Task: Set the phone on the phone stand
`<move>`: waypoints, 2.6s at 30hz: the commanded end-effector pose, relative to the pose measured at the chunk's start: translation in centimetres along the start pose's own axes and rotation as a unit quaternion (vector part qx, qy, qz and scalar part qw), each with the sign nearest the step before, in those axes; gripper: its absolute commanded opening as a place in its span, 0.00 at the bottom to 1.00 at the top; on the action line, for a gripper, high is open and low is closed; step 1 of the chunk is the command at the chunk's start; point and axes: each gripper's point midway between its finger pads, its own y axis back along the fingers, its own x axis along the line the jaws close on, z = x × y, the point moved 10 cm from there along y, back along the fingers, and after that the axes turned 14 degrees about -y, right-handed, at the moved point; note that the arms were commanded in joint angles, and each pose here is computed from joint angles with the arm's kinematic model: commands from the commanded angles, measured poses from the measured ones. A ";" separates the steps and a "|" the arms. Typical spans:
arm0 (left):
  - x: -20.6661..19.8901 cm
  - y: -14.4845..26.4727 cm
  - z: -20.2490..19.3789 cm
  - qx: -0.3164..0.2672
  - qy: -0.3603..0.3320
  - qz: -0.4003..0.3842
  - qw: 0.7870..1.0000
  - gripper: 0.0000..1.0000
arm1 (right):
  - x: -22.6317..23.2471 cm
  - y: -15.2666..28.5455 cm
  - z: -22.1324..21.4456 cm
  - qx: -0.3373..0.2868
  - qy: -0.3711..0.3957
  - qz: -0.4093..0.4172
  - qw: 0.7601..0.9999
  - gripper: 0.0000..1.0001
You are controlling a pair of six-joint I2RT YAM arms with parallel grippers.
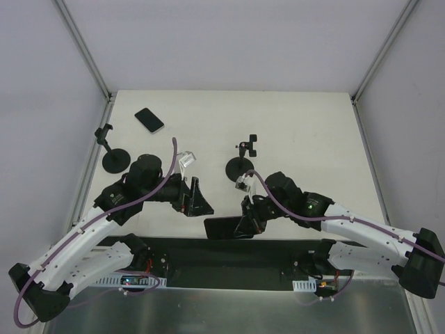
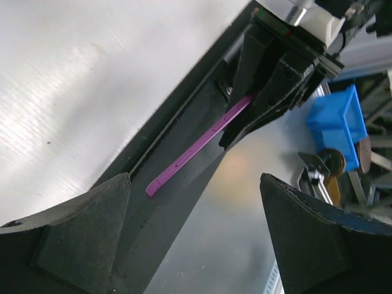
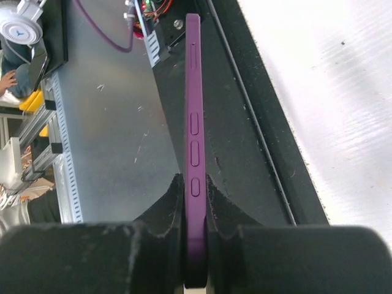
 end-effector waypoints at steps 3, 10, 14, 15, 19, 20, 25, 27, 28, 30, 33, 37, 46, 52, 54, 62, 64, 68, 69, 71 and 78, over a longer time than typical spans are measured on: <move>-1.2 -0.7 -0.1 0.028 -0.057 -0.104 0.993 0.85 | 2.0 0.7 0.8 -0.004 0.059 0.083 0.995 0.01; -2.0 -0.6 -0.7 0.037 -0.082 -0.159 0.983 0.84 | 3.7 1.7 1.1 -0.009 0.090 0.131 0.987 0.01; -2.0 -0.8 -0.8 0.043 -0.083 -0.167 0.981 0.84 | 5.0 2.3 1.7 -0.012 0.115 0.156 0.981 0.01; -2.1 -0.8 -0.8 0.048 -0.083 -0.178 0.979 0.83 | 5.3 2.4 2.0 -0.017 0.120 0.158 0.980 0.01; -2.4 -1.5 -0.7 0.069 -0.084 -0.205 0.973 0.75 | 6.1 2.3 3.1 -0.022 0.130 0.162 0.978 0.01; -2.5 -1.7 -0.7 0.072 -0.085 -0.206 0.972 0.65 | 6.2 2.3 3.3 -0.023 0.133 0.162 0.978 0.01; -2.7 -2.0 -1.0 0.077 -0.087 -0.223 0.968 0.42 | 6.8 2.3 4.6 -0.036 0.144 0.159 0.976 0.01; -2.8 -1.9 -1.1 0.073 -0.091 -0.229 0.967 0.24 | 7.1 2.4 5.0 -0.040 0.146 0.160 0.975 0.01; -3.0 -1.6 -1.1 0.065 -0.098 -0.227 0.967 0.16 | 7.1 2.2 5.2 -0.041 0.144 0.157 0.976 0.01; -3.1 -1.3 -1.0 0.051 -0.105 -0.219 0.969 0.00 | 7.0 2.2 5.4 -0.044 0.139 0.153 0.977 0.05; -3.2 -0.6 -0.8 0.008 -0.115 -0.177 0.977 0.00 | 6.3 1.6 5.4 -0.069 0.097 0.123 0.985 0.50; -3.4 0.3 -0.5 -0.061 -0.124 -0.142 0.980 0.00 | 5.3 1.2 5.5 -0.166 0.016 0.085 0.982 0.83; -3.5 0.6 -0.2 -0.164 -0.109 -0.134 0.971 0.00 | 6.1 1.2 5.1 -0.254 -0.013 0.190 0.948 0.88; -3.4 0.0 -0.5 -0.194 -0.096 -0.163 0.963 0.00 | 6.7 1.8 5.4 -0.265 -0.018 0.195 0.944 0.76; -3.5 0.1 -0.4 -0.200 -0.097 -0.173 0.960 0.00 | 6.8 2.2 5.3 -0.274 -0.014 0.202 0.940 0.68; -3.5 -0.1 -0.4 -0.202 -0.094 -0.183 0.958 0.00 | 7.7 2.5 5.5 -0.268 0.001 0.246 0.931 0.35; -3.5 -0.2 -0.5 -0.199 -0.092 -0.183 0.958 0.00 | 7.5 2.3 5.4 -0.268 0.000 0.252 0.930 0.27; -3.2 -0.6 -0.7 -0.185 -0.084 -0.180 0.963 0.00 | 7.3 2.3 5.3 -0.280 0.005 0.255 0.925 0.01; -3.1 -0.6 -0.7 -0.179 -0.080 -0.173 0.965 0.03 | 7.3 2.5 5.3 -0.285 0.009 0.256 0.924 0.01; -2.9 -0.7 -0.4 -0.175 -0.073 -0.144 0.971 0.26 | 6.5 2.4 4.9 -0.296 0.006 0.236 0.926 0.01; -1.8 -0.8 1.1 -0.150 -0.041 -0.010 0.988 0.73 | 1.5 4.2 1.9 -0.335 -0.031 0.036 0.941 0.01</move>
